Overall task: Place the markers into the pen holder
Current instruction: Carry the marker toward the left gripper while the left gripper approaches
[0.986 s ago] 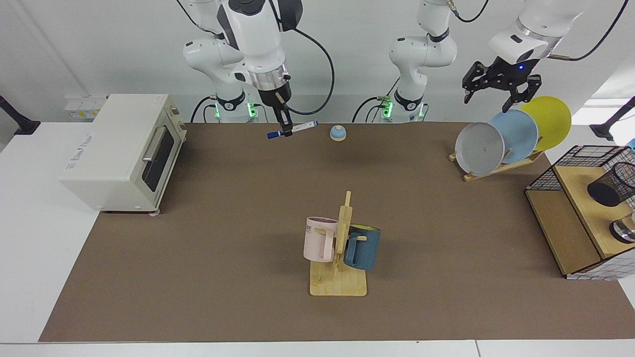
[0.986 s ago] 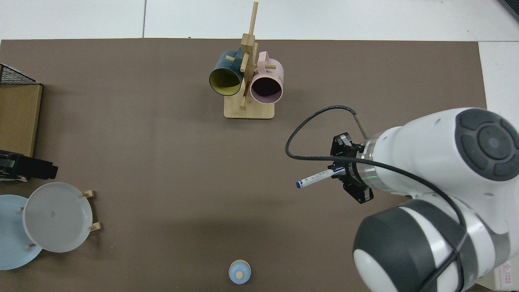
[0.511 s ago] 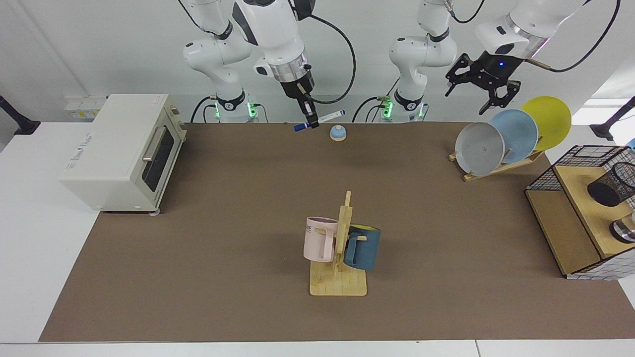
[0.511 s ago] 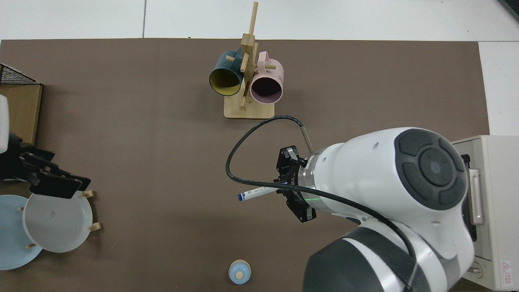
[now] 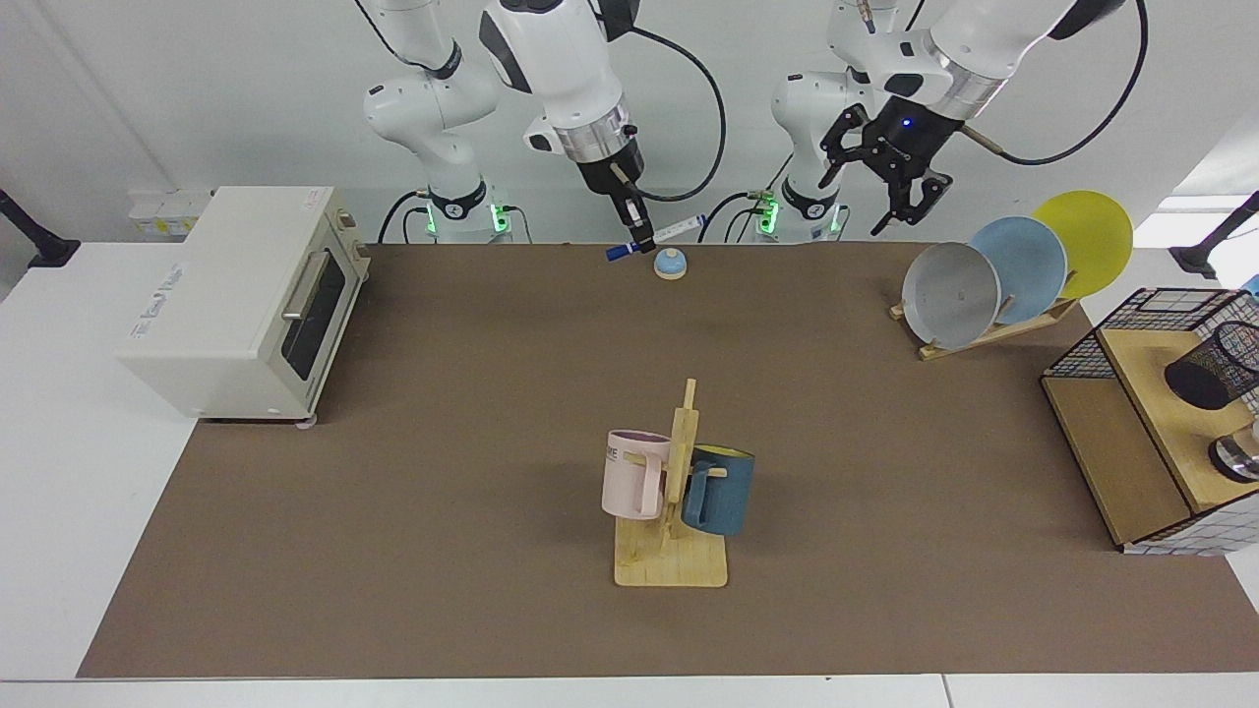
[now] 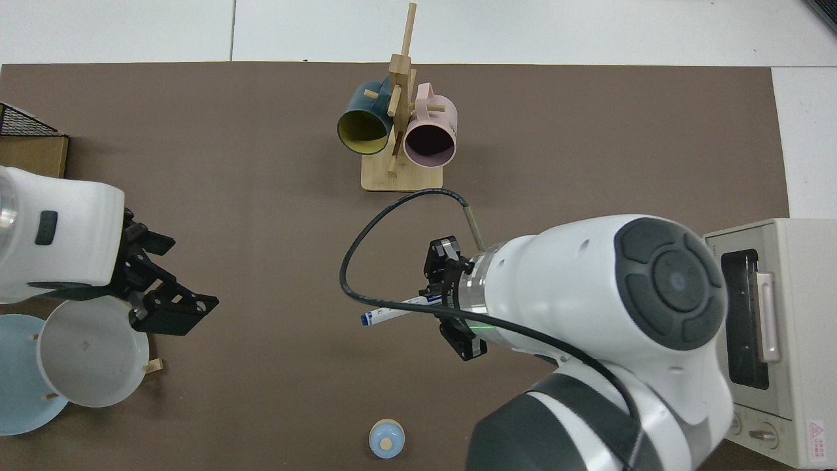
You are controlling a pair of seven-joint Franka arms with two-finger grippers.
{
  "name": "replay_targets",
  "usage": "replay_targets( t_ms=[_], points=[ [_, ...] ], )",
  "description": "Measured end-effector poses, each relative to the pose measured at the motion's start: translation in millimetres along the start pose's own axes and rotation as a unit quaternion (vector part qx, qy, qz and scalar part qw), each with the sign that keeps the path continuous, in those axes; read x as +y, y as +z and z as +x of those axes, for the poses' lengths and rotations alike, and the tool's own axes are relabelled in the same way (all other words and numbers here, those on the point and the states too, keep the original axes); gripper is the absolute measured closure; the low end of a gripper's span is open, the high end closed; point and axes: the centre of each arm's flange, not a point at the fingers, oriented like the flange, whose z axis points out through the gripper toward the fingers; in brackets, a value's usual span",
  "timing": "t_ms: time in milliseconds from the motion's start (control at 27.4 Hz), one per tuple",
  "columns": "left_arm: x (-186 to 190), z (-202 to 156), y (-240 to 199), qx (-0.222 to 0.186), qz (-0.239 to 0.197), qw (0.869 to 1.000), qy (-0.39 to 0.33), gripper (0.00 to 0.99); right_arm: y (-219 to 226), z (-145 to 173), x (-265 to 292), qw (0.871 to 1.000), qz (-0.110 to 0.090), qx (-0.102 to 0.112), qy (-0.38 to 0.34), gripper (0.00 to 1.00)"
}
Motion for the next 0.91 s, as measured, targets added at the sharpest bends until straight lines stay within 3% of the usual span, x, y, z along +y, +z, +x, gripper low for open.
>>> replay_targets(
  t_ms=[219, 511, 694, 730, 913],
  points=[
    [31.4, 25.7, 13.6, 0.009, -0.003, 0.999, 0.043, 0.128, 13.9, -24.3, 4.4, 1.0, -0.001, -0.004, -0.019, 0.83],
    [65.4, 52.9, 50.8, 0.013, -0.021, 0.997, 0.077, 0.242, 13.8, -24.2, 3.7, 1.0, 0.0, -0.002, -0.02, 0.83],
    [71.3, 57.2, 58.2, 0.018, -0.03, 0.996, 0.081, 0.339, 12.9, -25.7, 3.9, 1.0, 0.001, -0.002, -0.021, 0.83],
    [73.4, 58.7, 59.7, 0.019, -0.031, 0.996, 0.083, 0.414, 12.3, -26.2, 3.8, 1.0, 0.002, -0.003, -0.021, 0.83],
    [86.2, 68.2, 73.5, 0.025, -0.033, 0.995, 0.094, 0.427, 9.4, -28.2, 3.4, 1.0, 0.005, -0.004, -0.024, 0.83]
  ],
)
